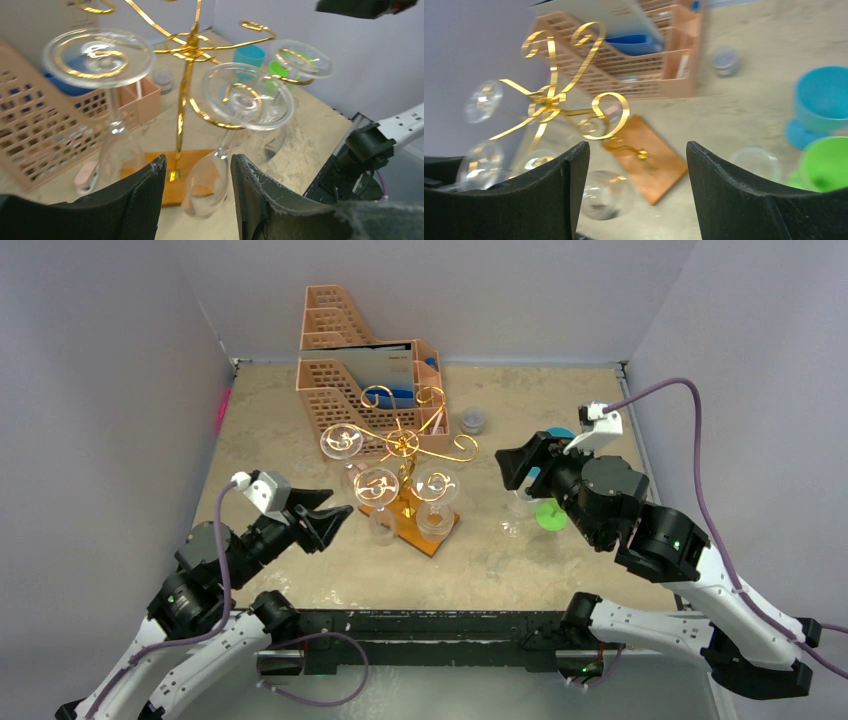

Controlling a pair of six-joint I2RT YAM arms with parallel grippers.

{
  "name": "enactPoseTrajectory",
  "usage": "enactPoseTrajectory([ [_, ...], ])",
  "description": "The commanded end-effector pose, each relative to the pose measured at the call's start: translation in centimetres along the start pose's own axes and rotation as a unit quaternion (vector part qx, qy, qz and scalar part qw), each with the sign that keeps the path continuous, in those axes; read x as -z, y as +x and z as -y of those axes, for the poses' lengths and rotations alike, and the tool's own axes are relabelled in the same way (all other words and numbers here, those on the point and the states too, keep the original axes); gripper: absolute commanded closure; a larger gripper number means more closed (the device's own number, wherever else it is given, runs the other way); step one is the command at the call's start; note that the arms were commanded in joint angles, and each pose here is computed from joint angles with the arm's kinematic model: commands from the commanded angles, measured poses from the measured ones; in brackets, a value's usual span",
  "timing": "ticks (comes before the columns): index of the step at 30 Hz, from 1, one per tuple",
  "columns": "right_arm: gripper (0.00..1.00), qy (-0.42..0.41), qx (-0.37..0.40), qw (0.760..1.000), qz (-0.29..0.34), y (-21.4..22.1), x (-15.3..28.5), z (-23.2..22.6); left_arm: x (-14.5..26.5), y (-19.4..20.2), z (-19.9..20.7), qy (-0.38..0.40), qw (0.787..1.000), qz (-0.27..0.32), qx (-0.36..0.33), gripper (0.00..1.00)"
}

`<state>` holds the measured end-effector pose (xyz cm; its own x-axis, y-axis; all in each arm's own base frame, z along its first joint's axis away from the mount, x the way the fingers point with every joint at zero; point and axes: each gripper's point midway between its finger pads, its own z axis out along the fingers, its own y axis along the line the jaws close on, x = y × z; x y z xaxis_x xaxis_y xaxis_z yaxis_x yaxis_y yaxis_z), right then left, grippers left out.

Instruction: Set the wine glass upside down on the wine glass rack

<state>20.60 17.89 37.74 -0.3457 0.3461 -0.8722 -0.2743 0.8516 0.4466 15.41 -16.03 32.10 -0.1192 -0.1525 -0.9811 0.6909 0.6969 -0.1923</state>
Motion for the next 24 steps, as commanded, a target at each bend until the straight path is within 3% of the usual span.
enactPoseTrajectory([
  [1, 0.28, 0.127, 0.106, 0.986, 0.018, -0.7, 0.8, 5.7, 2.7, -1.2, -3.0, -0.101, 0.995, -0.011, 0.011, 0.51],
  [6, 0.28, 0.277, 0.228, 0.933, 0.003, -2.5, 1.7, 9.8, 4.6, -3.9, -4.5, -0.162, 0.987, -0.016, 0.008, 0.44],
  [9, 0.28, 0.286, 0.262, 0.922, -0.024, -2.4, 0.4, 9.8, 5.1, -5.5, -5.3, -0.198, 0.980, -0.018, 0.017, 0.38],
  [12, 0.28, 0.286, 0.232, 0.927, -0.067, -1.7, -1.4, 11.0, 5.0, -6.5, -5.8, -0.221, 0.975, -0.014, 0.018, 0.27],
  [15, 0.28, 0.283, 0.205, 0.931, -0.106, -0.8, -3.4, 12.2, 4.4, -7.3, -5.9, -0.239, 0.969, -0.011, 0.059, 0.26],
  [18, 0.32, 0.275, 0.173, 0.933, -0.155, 0.3, -5.5, 13.1, 2.9, -7.7, -4.4, -0.209, 0.974, -0.036, 0.079, 0.27],
  [24, 0.39, 0.277, 0.141, 0.917, -0.249, 2.8, -8.7, 15.8, 2.1, -10.1, -3.3, -0.177, 0.982, -0.020, 0.066, 0.28],
])
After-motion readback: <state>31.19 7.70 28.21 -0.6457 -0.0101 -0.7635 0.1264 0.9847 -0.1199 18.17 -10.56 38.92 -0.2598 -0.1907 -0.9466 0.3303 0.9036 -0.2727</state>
